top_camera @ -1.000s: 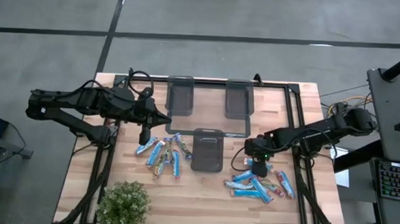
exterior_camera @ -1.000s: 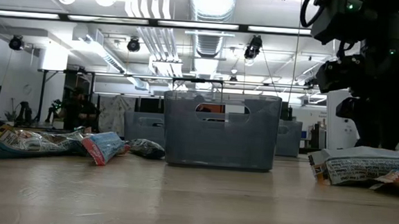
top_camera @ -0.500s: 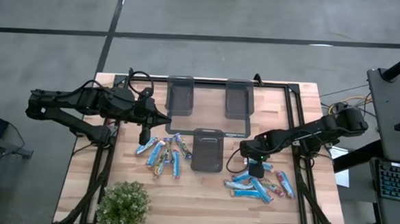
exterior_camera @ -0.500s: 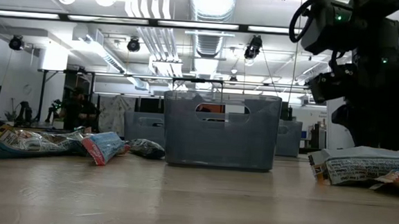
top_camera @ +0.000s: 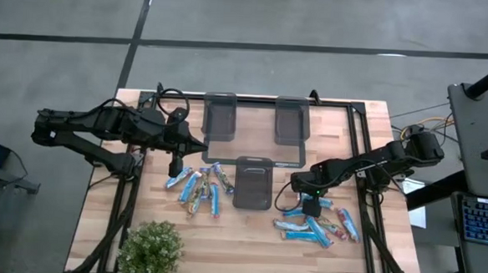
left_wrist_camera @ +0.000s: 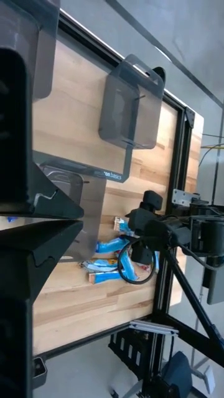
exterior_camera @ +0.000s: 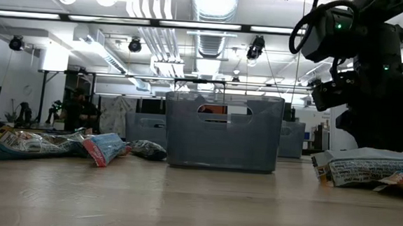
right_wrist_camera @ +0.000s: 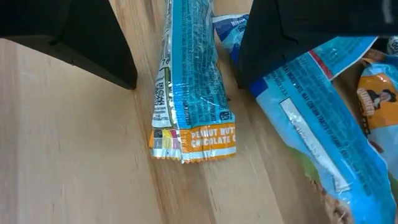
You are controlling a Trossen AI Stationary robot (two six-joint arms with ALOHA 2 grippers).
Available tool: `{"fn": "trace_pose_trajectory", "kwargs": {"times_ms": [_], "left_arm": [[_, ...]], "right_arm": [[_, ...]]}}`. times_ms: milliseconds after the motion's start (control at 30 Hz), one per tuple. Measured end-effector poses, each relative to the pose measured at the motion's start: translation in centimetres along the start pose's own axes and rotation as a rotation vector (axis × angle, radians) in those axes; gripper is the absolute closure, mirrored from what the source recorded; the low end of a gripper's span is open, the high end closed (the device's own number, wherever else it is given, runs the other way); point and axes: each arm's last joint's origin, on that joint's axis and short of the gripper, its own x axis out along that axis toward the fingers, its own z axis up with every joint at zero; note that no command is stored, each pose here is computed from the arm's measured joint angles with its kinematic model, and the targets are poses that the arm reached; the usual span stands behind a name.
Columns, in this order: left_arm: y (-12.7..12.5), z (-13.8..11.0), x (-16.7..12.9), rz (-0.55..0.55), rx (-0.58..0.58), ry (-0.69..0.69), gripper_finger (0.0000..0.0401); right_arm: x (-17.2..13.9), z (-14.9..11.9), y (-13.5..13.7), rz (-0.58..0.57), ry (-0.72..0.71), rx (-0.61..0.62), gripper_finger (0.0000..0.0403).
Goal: Pick and place Granola Bars by type
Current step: Put the yellow granola bar into the right black bin
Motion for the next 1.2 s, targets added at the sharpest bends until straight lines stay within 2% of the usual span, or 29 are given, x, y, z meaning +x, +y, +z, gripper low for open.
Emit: {"fn": "trace_pose_trajectory", "kwargs": {"times_ms": [600,1200], "left_arm": [[0.0,0.01,0.0,0.0,0.0,-0.001,0.0401],[0.0,0.01,0.0,0.0,0.0,-0.001,0.0401]], "right_arm": [[0.08,-0.02,-0.07,-0.018,-0.005,0.01,0.0145],[0.12,-0.01,-0.23,-0.067,-0.03,0.121,0.0167]]}}
